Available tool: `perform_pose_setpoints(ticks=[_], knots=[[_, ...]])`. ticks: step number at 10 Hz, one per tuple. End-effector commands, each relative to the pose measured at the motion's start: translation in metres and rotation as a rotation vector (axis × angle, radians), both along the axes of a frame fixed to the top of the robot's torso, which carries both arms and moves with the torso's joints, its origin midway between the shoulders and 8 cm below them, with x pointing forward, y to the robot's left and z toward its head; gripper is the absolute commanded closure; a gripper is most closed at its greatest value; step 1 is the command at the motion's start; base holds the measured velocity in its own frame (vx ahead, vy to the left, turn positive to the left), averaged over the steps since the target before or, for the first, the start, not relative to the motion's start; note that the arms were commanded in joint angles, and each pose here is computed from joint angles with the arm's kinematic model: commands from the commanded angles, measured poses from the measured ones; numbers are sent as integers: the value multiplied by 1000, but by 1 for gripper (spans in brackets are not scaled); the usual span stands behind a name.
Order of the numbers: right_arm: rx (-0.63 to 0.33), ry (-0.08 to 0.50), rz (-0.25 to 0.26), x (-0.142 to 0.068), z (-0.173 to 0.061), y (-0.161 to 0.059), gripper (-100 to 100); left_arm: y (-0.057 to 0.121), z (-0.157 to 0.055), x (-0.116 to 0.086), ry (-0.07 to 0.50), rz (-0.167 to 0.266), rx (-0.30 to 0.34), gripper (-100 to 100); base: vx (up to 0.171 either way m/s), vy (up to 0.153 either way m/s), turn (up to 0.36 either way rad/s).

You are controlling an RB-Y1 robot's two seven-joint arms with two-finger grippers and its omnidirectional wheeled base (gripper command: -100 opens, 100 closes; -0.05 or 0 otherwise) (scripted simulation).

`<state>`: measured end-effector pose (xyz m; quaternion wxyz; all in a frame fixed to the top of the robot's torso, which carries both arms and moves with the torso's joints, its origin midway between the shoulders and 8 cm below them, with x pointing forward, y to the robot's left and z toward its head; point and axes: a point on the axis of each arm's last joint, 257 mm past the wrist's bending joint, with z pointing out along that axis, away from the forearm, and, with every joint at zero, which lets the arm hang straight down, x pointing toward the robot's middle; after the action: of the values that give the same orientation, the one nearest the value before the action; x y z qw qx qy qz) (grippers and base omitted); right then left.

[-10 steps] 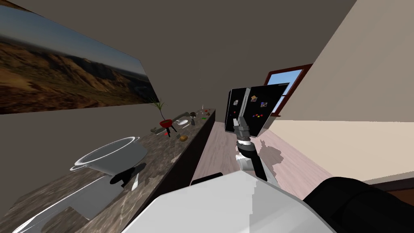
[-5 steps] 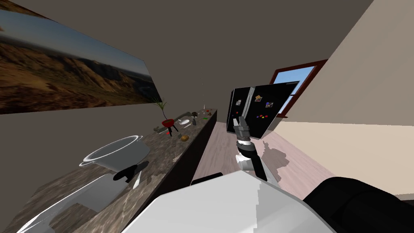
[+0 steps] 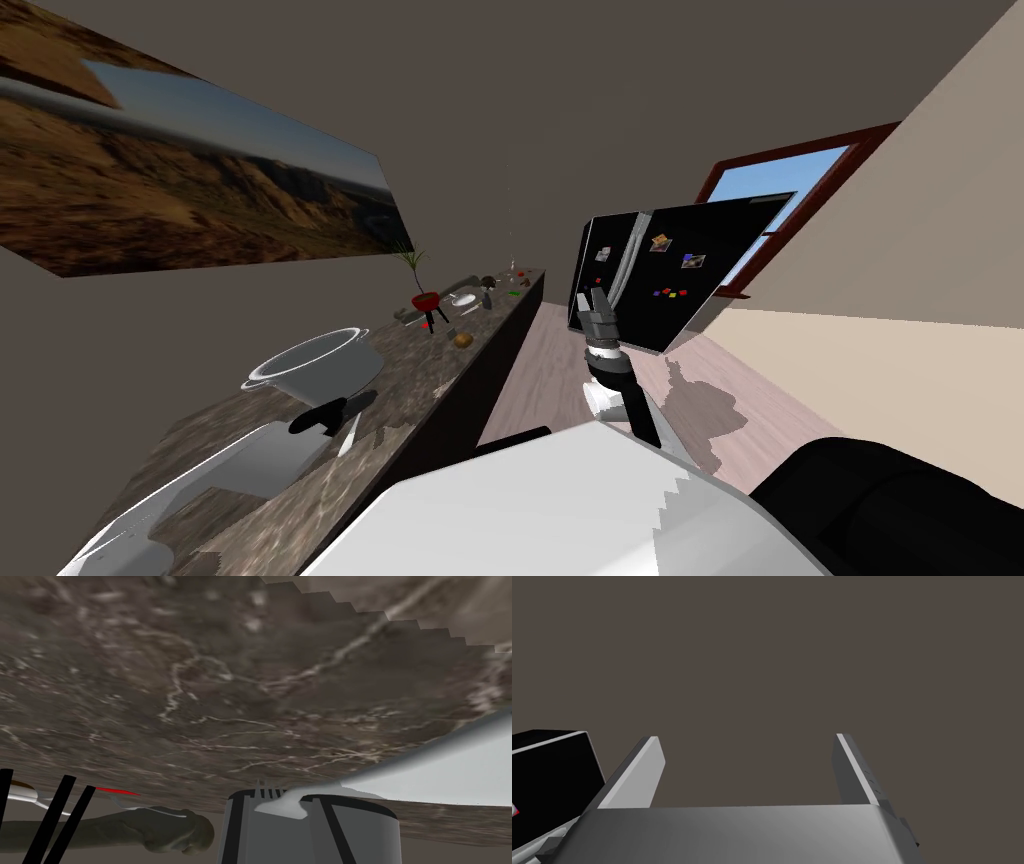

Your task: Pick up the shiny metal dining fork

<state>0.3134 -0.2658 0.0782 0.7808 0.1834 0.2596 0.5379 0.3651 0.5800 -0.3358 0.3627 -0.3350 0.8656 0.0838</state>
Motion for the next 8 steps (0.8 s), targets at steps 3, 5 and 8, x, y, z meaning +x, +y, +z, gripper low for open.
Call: perform_pose_setpoints(ticks=[3, 5, 8], knots=[[0, 0, 0, 0, 0, 0, 0, -5, 1, 2, 20, -50, 29, 100, 25, -9, 30], [0, 0, 0, 0, 0, 0, 0, -16, 6, 13, 0, -63, 9, 100, 42, -17, 233], [0, 0, 0, 0, 0, 0, 0, -27, 11, 23, -15, -87, -4, 100, 22, -8, 67]])
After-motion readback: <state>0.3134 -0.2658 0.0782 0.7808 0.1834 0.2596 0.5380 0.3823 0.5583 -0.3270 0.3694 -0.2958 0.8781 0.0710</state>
